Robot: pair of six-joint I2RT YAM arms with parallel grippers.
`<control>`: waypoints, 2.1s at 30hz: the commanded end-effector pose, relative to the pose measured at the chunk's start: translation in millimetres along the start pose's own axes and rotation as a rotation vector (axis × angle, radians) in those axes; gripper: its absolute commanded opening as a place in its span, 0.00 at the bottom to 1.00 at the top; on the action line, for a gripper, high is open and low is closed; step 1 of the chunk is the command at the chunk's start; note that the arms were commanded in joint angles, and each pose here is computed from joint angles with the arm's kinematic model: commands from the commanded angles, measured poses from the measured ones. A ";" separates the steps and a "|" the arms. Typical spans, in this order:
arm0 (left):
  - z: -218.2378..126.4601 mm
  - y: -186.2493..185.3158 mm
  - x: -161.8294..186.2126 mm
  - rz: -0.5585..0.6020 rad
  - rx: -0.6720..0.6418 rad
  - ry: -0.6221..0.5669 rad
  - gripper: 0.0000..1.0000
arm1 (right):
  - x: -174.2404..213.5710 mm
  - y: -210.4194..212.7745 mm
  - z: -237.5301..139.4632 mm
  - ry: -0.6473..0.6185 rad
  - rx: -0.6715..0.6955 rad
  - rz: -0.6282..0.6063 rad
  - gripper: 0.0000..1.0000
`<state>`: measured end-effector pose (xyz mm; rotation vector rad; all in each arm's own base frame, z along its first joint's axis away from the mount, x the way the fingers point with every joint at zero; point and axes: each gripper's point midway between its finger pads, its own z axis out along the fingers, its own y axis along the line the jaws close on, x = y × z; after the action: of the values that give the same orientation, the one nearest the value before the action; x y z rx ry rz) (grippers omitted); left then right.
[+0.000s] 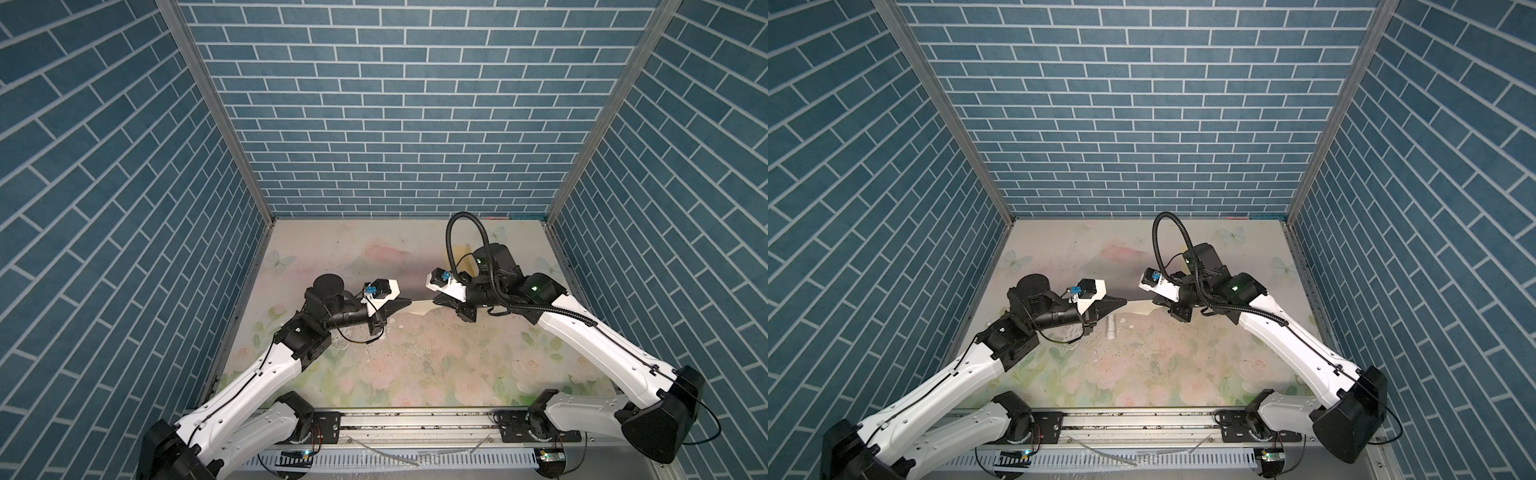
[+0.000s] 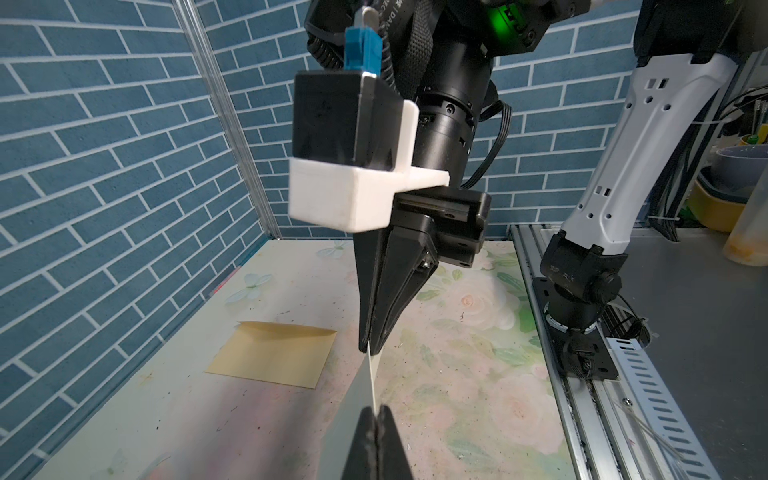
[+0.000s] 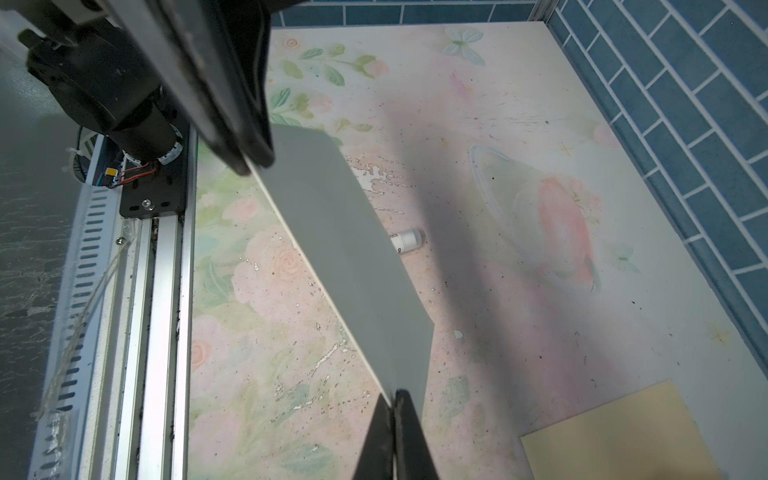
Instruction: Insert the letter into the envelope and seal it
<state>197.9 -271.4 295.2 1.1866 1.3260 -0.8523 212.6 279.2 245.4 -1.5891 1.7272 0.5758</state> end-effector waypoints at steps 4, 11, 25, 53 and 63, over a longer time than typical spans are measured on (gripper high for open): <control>-7.0 1.3 -13.8 0.052 -0.022 -0.035 0.00 | 47.0 -3.5 1.8 0.153 0.045 0.063 0.06; -8.8 2.2 -13.7 0.057 -0.036 -0.033 0.00 | 63.2 -7.2 -0.3 0.187 0.082 0.103 0.06; -12.2 32.4 -3.5 -0.003 -0.222 -0.030 0.00 | 48.7 -35.2 -26.5 0.018 0.281 0.203 0.18; -24.7 80.2 22.1 -0.283 -0.521 -0.081 0.00 | 174.9 -244.6 10.8 0.415 0.946 0.850 0.76; -17.8 81.9 28.2 -0.286 -0.509 -0.081 0.00 | 211.0 -263.2 48.1 0.553 0.977 0.873 0.58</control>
<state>273.6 -229.4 280.9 0.5776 1.5694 -0.6825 475.8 143.5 88.6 -0.3255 2.5211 -0.3247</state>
